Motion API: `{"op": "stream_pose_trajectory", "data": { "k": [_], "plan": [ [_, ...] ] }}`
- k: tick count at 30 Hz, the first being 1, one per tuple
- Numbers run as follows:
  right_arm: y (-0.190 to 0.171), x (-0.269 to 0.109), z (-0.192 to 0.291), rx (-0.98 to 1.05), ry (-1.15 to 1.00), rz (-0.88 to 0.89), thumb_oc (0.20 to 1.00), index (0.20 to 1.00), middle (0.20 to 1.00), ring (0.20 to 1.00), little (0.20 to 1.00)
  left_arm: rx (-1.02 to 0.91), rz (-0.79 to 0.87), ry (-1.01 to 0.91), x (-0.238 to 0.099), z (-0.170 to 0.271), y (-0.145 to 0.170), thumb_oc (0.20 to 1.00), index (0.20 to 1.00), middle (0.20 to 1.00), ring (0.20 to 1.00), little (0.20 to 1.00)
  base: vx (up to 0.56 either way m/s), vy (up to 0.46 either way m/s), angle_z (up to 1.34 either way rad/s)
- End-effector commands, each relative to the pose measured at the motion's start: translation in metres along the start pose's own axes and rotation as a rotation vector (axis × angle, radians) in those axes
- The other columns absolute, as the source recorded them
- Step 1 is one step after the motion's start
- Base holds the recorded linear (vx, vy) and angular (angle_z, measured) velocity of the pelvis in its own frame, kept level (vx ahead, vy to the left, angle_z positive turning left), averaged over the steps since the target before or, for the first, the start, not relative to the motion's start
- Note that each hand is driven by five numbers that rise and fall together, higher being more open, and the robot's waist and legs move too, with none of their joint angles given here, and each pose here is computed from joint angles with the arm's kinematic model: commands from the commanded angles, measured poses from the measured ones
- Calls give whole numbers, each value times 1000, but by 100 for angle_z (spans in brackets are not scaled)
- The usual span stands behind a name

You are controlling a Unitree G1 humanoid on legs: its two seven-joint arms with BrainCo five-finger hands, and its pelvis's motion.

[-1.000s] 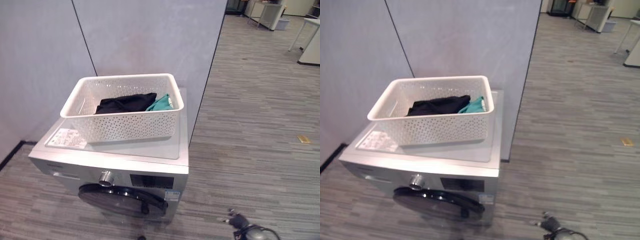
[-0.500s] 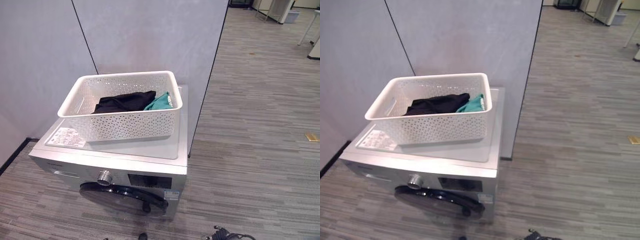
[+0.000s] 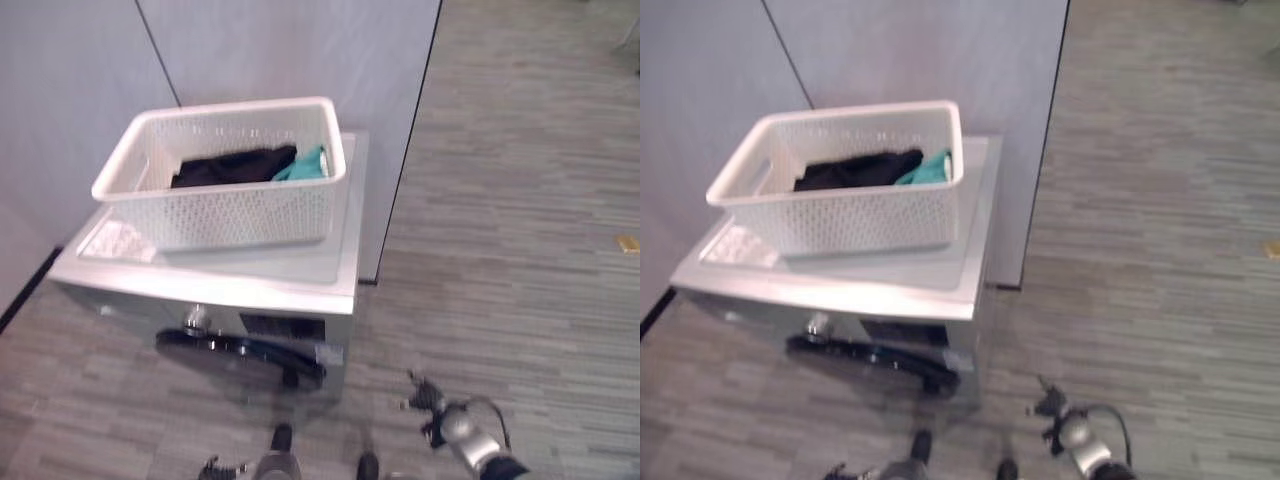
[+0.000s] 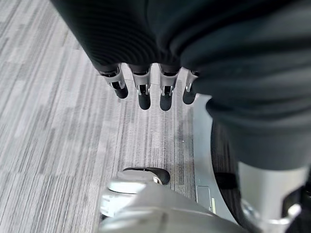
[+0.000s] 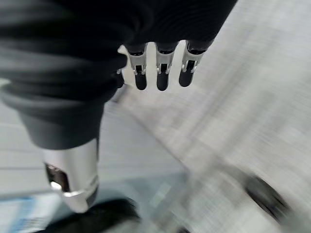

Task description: Grab the laundry basket,head to the washer,open it,put in the laundry and shut it.

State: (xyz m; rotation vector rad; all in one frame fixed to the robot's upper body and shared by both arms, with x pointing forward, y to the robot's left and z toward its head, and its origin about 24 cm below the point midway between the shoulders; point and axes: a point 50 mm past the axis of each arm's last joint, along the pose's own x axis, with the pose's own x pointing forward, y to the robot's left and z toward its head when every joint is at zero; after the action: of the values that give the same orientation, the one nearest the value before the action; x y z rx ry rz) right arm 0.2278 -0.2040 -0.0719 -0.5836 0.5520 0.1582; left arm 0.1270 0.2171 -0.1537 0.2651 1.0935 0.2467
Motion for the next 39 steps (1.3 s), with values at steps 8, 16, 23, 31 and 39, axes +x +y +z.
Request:
{"op": "stream_pose_trajectory", "data": {
  "k": [8, 16, 23, 31, 39],
  "plan": [
    [-8, -12, -13, 85, 4, -84, 1000, 1000, 1000, 1000, 1000, 183, -97, -251, -6, 62, -38, 1000, 1000, 1000, 1000, 1000, -132, 30, 110],
    [-13, -6, 6, 88, -70, -76, 1000, 1000, 1000, 1000, 1000, 182, -140, -327, -12, 76, -45, 1000, 1000, 1000, 1000, 1000, -138, 204, 48],
    [-83, 29, 87, -130, -225, -281, 1000, 1000, 1000, 1000, 1000, 220, -177, -459, -21, 85, -36, 1000, 1000, 1000, 1000, 1000, -219, 81, 13],
    [-110, 34, 100, -46, -220, -385, 1000, 1000, 1000, 1000, 1000, 190, -234, -541, -29, 97, -35, 1000, 1000, 1000, 1000, 1000, -127, -46, 43],
    [-141, 33, 126, -46, -276, -484, 1000, 1000, 1000, 1000, 1000, 113, -243, -578, -33, 106, -35, 1000, 1000, 1000, 1000, 1000, -66, -11, 17]
  ]
}}
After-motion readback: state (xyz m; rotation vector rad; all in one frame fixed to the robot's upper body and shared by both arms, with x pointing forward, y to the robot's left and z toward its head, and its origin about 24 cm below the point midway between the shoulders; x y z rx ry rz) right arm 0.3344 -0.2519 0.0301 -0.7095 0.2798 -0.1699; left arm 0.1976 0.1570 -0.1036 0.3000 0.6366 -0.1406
